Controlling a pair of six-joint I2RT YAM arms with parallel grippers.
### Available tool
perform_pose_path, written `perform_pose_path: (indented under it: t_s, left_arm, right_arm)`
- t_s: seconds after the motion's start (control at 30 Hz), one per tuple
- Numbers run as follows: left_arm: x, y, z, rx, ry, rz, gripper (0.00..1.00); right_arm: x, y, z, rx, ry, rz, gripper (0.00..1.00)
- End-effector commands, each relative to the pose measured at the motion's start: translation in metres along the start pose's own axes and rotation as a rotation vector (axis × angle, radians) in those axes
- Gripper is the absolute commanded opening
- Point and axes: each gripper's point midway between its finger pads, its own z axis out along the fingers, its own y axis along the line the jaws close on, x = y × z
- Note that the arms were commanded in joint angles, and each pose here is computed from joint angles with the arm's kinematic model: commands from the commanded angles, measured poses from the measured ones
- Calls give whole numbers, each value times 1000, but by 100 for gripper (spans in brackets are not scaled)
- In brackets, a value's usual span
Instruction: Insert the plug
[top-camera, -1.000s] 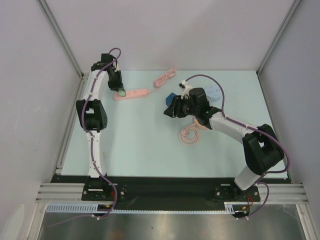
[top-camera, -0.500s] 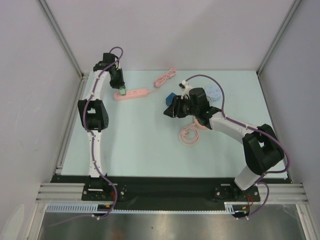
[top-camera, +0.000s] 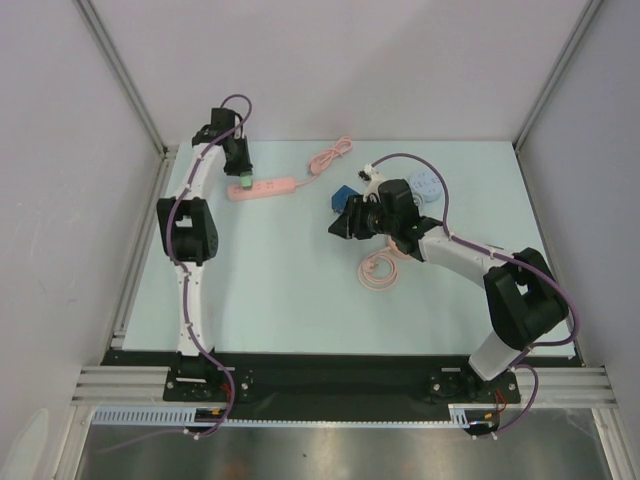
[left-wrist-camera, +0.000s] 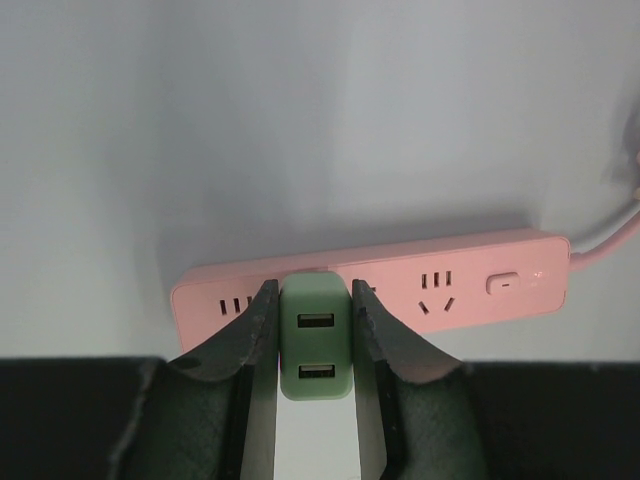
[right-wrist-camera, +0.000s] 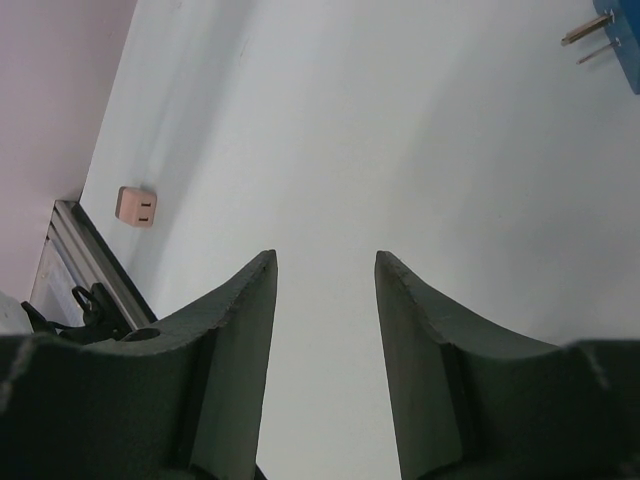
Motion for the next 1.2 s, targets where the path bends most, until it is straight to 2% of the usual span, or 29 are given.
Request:
perform_pose_path:
  t_s: [0.0, 0.13, 0.2, 0.23, 0.47, 0.57, 0.7, 1.17]
  left_arm:
    - [44, -17, 23, -17, 90, 50, 0]
    - [65, -21, 17, -18, 102, 40, 0]
    - [63, -23, 12, -18, 74, 32, 0]
    - [77, -20, 15, -25, 98, 25, 0]
    - [80, -16, 22, -28, 101, 13, 0]
    - [90, -16, 25, -19, 133, 17, 0]
    - [118, -12, 30, -28, 234, 4, 0]
    - [132, -13, 5, -69, 309, 44, 0]
  right_arm:
    - [-19, 10, -7, -28, -67, -17, 49]
    - [-20, 6, -6, -15, -75, -16, 48]
    - [-20, 4, -5, -14, -73, -8, 48]
    - [-20, 4, -5, -16, -72, -7, 48]
    - [-21, 5, -7, -20, -78, -2, 47]
    - [-22, 4, -8, -25, -82, 4, 47]
    - [-21, 4, -8, -30, -77, 13, 47]
    - [-29, 9, -18, -62, -104, 35, 46]
